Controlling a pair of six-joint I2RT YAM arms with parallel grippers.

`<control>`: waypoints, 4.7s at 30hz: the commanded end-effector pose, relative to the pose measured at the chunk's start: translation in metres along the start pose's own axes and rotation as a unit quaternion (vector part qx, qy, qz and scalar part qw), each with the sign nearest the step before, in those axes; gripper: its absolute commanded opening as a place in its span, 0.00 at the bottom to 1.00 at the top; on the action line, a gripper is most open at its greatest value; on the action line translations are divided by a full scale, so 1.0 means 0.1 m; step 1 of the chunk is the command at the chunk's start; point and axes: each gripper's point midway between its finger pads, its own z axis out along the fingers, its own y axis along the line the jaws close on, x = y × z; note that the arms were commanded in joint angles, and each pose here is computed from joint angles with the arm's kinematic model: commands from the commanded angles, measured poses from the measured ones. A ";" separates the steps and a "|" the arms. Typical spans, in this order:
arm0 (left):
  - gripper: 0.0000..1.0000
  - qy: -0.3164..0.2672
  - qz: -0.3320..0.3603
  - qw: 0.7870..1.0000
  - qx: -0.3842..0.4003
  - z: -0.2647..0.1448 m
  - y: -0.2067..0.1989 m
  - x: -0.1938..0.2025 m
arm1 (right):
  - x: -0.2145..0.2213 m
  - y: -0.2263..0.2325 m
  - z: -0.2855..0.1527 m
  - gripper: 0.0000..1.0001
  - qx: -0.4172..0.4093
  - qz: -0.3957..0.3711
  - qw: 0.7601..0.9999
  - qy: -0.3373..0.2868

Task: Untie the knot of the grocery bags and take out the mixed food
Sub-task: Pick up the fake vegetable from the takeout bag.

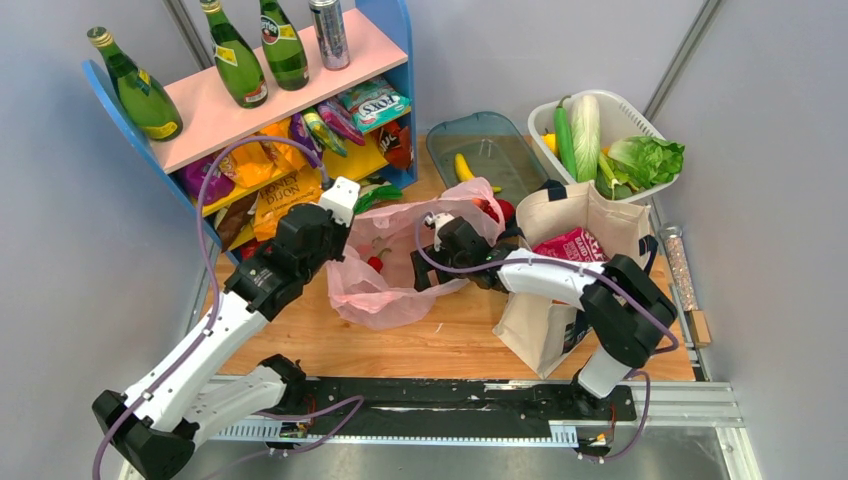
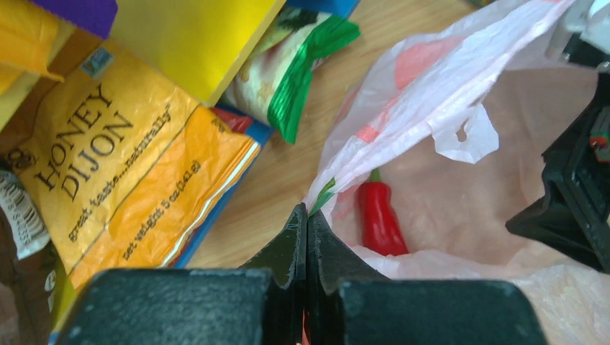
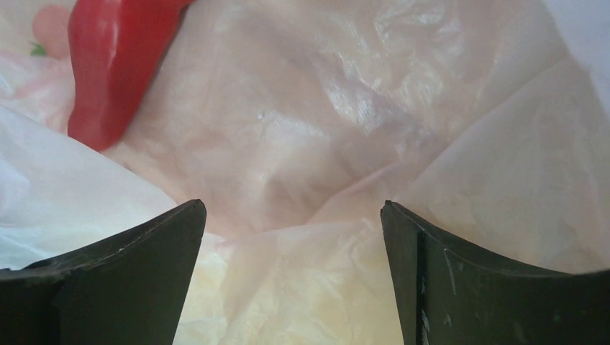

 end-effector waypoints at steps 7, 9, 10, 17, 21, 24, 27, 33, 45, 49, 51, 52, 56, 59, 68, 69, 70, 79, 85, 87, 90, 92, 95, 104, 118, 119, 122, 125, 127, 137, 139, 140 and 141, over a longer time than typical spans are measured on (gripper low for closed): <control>0.00 -0.072 0.007 0.990 0.117 -0.06 -0.37 -0.46 | -0.03 0.31 -0.28 0.92 -0.054 0.034 0.997 -0.044; 0.00 -0.058 -0.005 0.991 0.117 -0.08 -0.38 -0.38 | -0.26 0.37 -0.30 0.93 -0.061 0.040 0.994 -0.082; 0.00 -0.045 -0.010 0.993 0.113 -0.10 -0.36 -0.31 | -0.39 0.39 -0.29 0.99 -0.061 0.048 0.992 -0.104; 0.00 0.041 -0.089 0.987 0.124 -0.17 -0.49 0.22 | -0.94 0.54 -0.17 1.00 -0.089 0.104 0.969 -0.205; 0.00 0.070 -0.140 0.978 0.137 -0.17 -0.62 0.47 | -1.05 0.60 -0.01 1.00 -0.103 0.112 0.961 -0.231; 0.00 0.075 -0.166 0.975 0.126 -0.15 -0.63 0.53 | -1.10 0.67 0.12 1.00 -0.110 0.099 0.959 -0.240; 0.00 0.068 -0.178 0.976 0.106 -0.13 -0.57 0.52 | -1.04 0.72 0.30 1.00 -0.105 0.068 0.965 -0.229; 0.20 0.024 -0.208 0.976 0.059 -0.13 -0.38 0.34 | -0.85 0.65 0.49 0.96 -0.087 0.042 0.975 -0.201; 1.00 -0.013 -0.251 0.968 0.007 -0.51 -0.03 -0.05 | -0.82 -0.50 0.42 0.55 0.030 0.119 0.975 -0.184; 1.00 -0.016 -0.276 0.960 -0.046 -0.63 0.17 0.12 | -0.81 -0.62 0.32 0.47 0.034 0.124 0.974 -0.188; 1.00 -0.017 -0.289 0.956 -0.050 -0.66 0.19 0.21 | -0.82 -0.54 0.26 0.44 0.016 0.117 0.974 -0.192; 1.00 -0.013 -0.292 0.955 -0.047 -0.65 0.16 0.28 | -0.80 -0.47 0.24 0.43 -0.004 0.114 0.976 -0.188; 1.00 0.001 -0.311 0.950 -0.042 -0.57 0.09 0.40 | -0.67 -0.10 0.09 0.40 -0.072 0.084 0.977 -0.182; 1.00 -0.033 -0.310 0.950 -0.008 -0.61 0.04 0.18 | -0.41 0.19 0.02 0.43 -0.083 0.034 0.981 -0.170; 1.00 -0.068 -0.142 0.969 0.190 -0.61 -0.50 -0.63 | 0.32 0.70 -0.32 0.48 -0.129 -0.033 0.980 -0.148; 1.00 -0.048 -0.130 0.969 0.206 -0.50 -0.59 -0.66 | 0.36 0.73 -0.36 0.50 -0.131 -0.041 0.979 -0.150; 1.00 -0.035 -0.114 0.966 0.231 -0.48 -0.68 -0.65 | 0.41 0.76 -0.38 0.52 -0.133 -0.049 0.979 -0.149; 1.00 0.041 -0.093 0.951 0.293 -0.15 -1.07 -0.46 | 0.18 0.62 -0.53 0.86 -0.074 -0.028 0.978 -0.192; 1.00 0.089 -0.044 0.958 0.268 -0.03 -1.22 -0.16 | 0.02 0.71 -0.65 0.97 -0.093 -0.044 0.973 -0.206; 0.95 0.103 -0.029 0.963 0.247 0.03 -1.21 -0.05 | -0.08 0.74 -0.77 0.97 -0.096 -0.046 0.970 -0.218; 0.37 0.100 -0.023 0.967 0.231 0.08 -1.18 -0.03 | -0.31 0.79 -1.09 0.99 -0.095 -0.045 0.964 -0.244; 0.06 0.077 -0.024 0.972 0.219 0.08 -1.12 -0.12 | -0.50 0.86 -1.39 1.00 -0.103 -0.055 0.956 -0.269; 0.00 0.031 -0.017 0.979 0.202 0.06 -1.02 -0.28 | -0.79 0.95 -1.88 1.00 -0.109 -0.091 0.939 -0.312; 0.00 -0.016 0.056 0.979 0.197 -0.02 -0.88 -0.48 | -1.62 0.56 -2.86 1.00 0.012 -0.107 0.902 -0.418; 0.00 -0.057 0.085 0.977 0.189 -0.12 -0.79 -0.36 | -1.57 -0.22 -2.53 1.00 0.074 -0.048 0.935 -0.344; 0.00 -0.058 0.085 0.976 0.190 -0.12 -0.79 -0.35 | -1.53 -0.24 -2.47 1.00 0.075 -0.046 0.937 -0.337; 0.00 -0.057 0.085 0.977 0.186 -0.11 -0.78 -0.34 | -1.44 -0.24 -2.35 1.00 0.068 -0.034 0.945 -0.318; 0.00 -0.054 0.085 0.979 0.179 -0.11 -0.75 -0.34 | -1.38 -0.09 -2.38 1.00 0.024 -0.032 0.948 -0.317; 0.00 -0.054 0.084 0.979 0.178 -0.11 -0.75 -0.34 | -1.34 -0.01 -2.39 1.00 -0.001 -0.035 0.949 -0.312; 0.00 -0.122 0.092 0.970 0.190 -0.08 -0.82 -0.95 | -1.62 0.42 -2.79 0.00 -0.082 -0.092 0.928 -0.351; 0.00 -0.132 0.105 0.966 0.195 -0.01 -0.87 -1.16 | -1.74 0.62 -3.06 0.00 -0.118 -0.126 0.908 -0.382; 0.00 -0.153 0.111 0.962 0.199 -0.07 -0.86 -1.33 | -1.74 0.74 -3.18 0.00 -0.143 -0.145 0.897 -0.393; 0.00 -0.156 0.115 0.960 0.201 -0.05 -0.88 -1.38 | -1.72 0.86 -3.30 0.00 -0.169 -0.164 0.884 -0.404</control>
